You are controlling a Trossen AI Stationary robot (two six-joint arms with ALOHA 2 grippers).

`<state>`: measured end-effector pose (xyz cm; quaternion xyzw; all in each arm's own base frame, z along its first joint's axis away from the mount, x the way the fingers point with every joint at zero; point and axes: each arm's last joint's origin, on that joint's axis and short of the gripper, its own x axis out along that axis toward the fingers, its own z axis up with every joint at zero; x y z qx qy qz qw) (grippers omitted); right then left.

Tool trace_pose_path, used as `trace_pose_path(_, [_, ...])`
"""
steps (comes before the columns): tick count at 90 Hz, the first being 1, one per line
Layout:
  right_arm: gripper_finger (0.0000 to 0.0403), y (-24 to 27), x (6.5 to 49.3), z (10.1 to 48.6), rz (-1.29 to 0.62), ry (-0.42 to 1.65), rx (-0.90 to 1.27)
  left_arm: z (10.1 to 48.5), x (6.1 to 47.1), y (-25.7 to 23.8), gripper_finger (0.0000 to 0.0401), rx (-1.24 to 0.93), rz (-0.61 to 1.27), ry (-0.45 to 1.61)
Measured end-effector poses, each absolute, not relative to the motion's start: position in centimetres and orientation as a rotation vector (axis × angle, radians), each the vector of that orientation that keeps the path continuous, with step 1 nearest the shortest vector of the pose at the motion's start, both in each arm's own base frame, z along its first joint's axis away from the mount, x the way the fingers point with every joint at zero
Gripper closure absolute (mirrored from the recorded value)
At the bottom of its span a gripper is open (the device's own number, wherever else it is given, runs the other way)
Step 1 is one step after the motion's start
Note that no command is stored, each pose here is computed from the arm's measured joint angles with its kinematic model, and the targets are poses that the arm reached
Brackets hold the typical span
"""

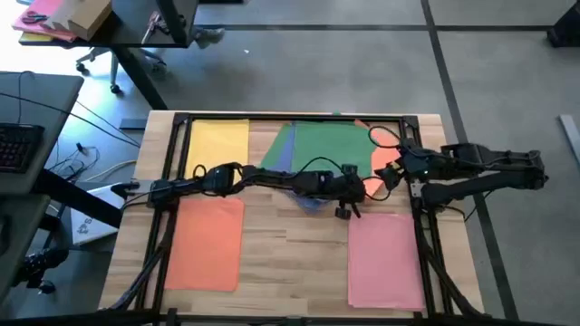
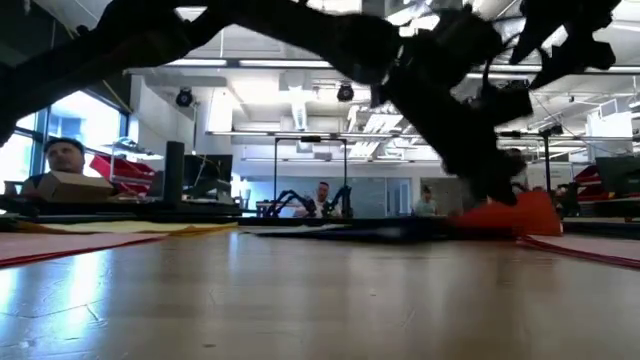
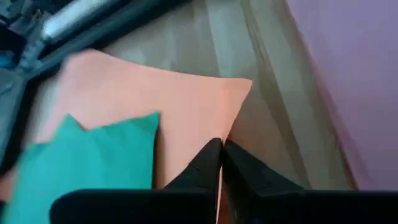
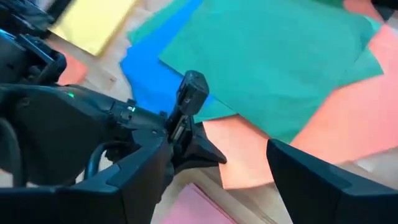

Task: Organize paper
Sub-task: Stack the orange paper on top of the stacked orange paper

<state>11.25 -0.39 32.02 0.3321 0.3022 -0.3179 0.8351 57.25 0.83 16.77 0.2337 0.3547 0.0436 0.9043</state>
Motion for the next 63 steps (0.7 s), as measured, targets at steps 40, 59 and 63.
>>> trace_pose_path(40, [0.0139,-1.4,7.6,39.1,-0.862,0.376,0.510,37.4,48.2,0.7,0.0401,0.304,0.148,0.568])
trace_pose_path(59, [0.0139,-1.8,7.3,39.7,-0.977,0.293,0.425,43.0,40.0,0.8,0.0401,0.210,0.190,0.733])
trace_pose_path(63, [0.0139,-1.8,7.4,39.6,-1.005,0.281,0.408,43.4,38.3,0.8,0.0401,0.189,0.192,0.809])
